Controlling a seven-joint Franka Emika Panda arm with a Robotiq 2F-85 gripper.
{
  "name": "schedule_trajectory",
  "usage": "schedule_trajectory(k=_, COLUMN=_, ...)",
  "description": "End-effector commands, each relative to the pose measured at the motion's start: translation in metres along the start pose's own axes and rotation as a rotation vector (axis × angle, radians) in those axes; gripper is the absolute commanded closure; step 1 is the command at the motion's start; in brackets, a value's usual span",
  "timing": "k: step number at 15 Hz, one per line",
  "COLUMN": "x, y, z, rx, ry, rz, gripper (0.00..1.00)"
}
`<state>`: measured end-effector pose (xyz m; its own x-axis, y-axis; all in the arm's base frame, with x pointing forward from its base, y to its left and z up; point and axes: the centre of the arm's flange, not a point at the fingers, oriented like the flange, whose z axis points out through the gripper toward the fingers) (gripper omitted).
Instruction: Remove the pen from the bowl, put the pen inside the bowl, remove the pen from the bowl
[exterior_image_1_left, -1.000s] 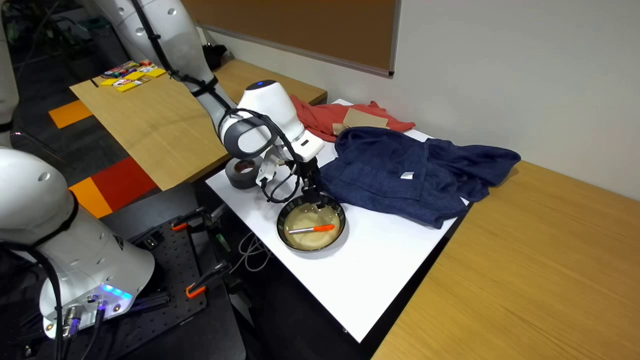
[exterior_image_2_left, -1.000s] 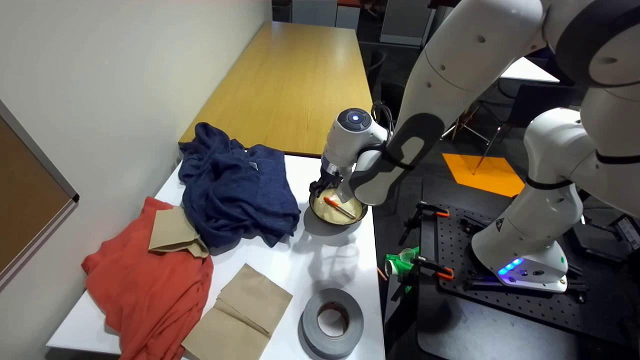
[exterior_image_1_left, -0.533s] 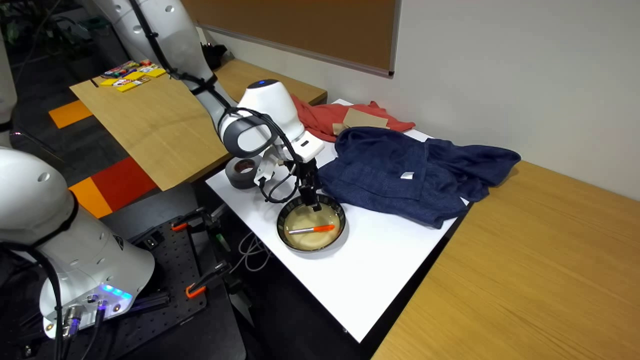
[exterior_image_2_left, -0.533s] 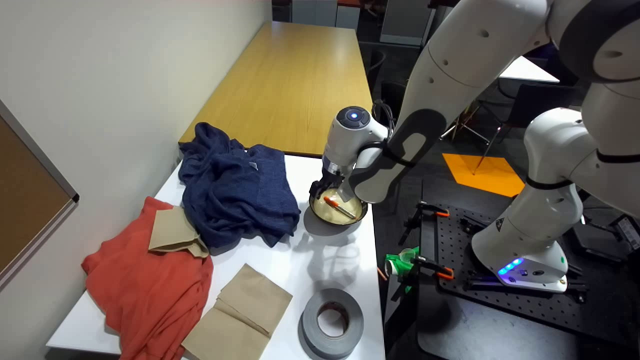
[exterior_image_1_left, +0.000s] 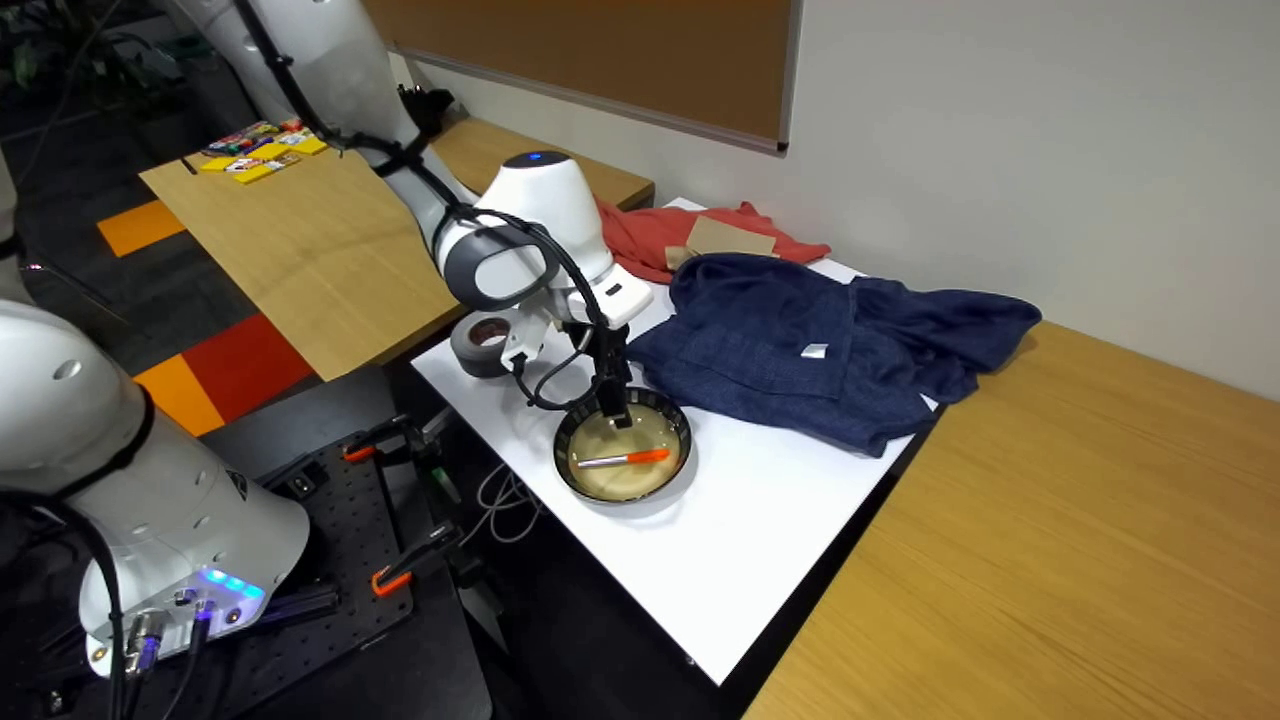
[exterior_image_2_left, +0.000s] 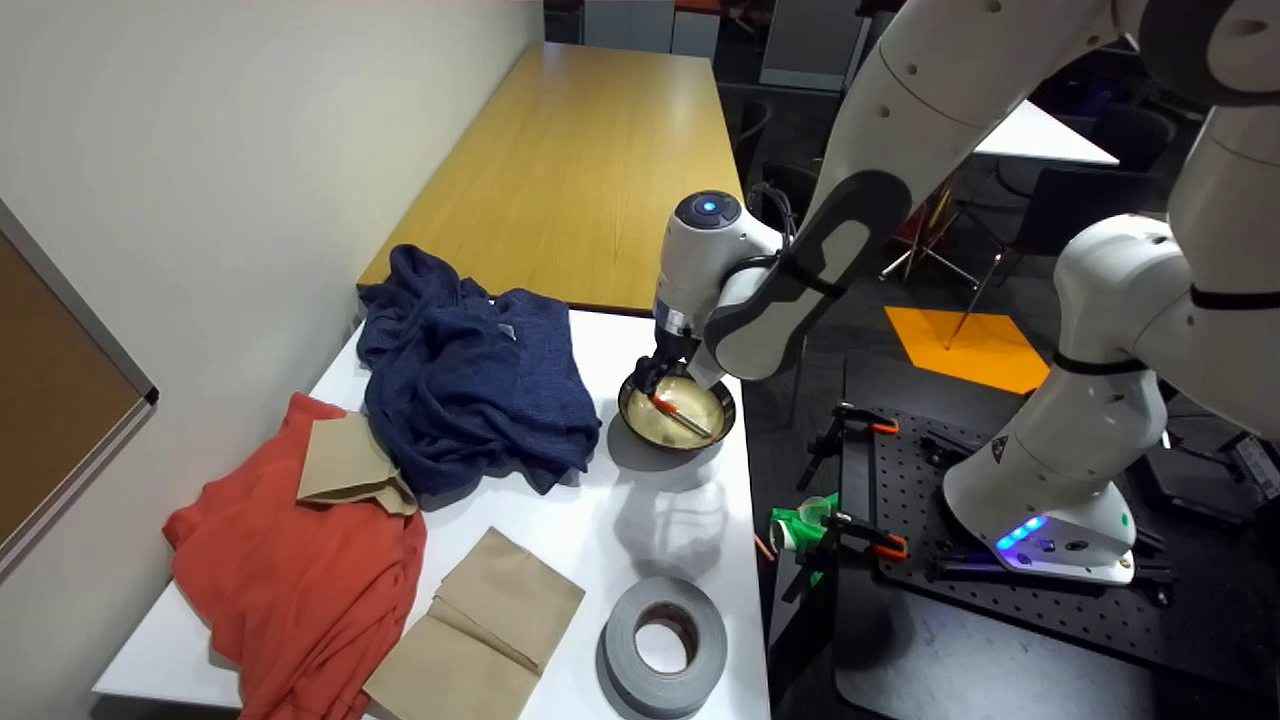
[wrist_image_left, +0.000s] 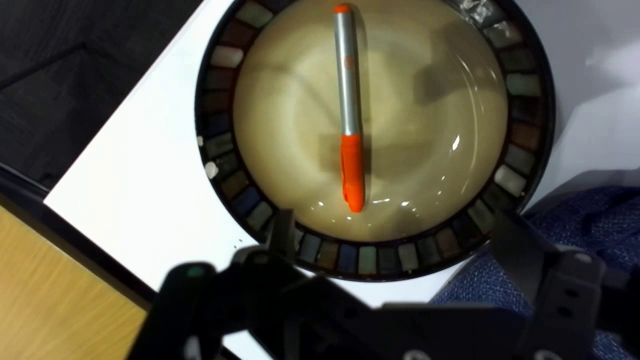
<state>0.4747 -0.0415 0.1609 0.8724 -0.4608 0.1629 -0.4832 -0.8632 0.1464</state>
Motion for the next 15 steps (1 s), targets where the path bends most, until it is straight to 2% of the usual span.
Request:
schedule_trajectory(k=1, x=-0.001, y=0.011, z=-0.001, rx=0.07, ry=-0.101, rz=-0.059, gripper=0.0)
schedule_trajectory(k=6, x=-0.004, y=0.019, z=0.018, rx=0.113, ry=-0.185, rz=-0.1, gripper=0.0)
schedule_trajectory(k=15, x=-0.003, y=0.023, z=0.049, rx=0.124, ry=-0.188, rz=-0.075, gripper=0.0)
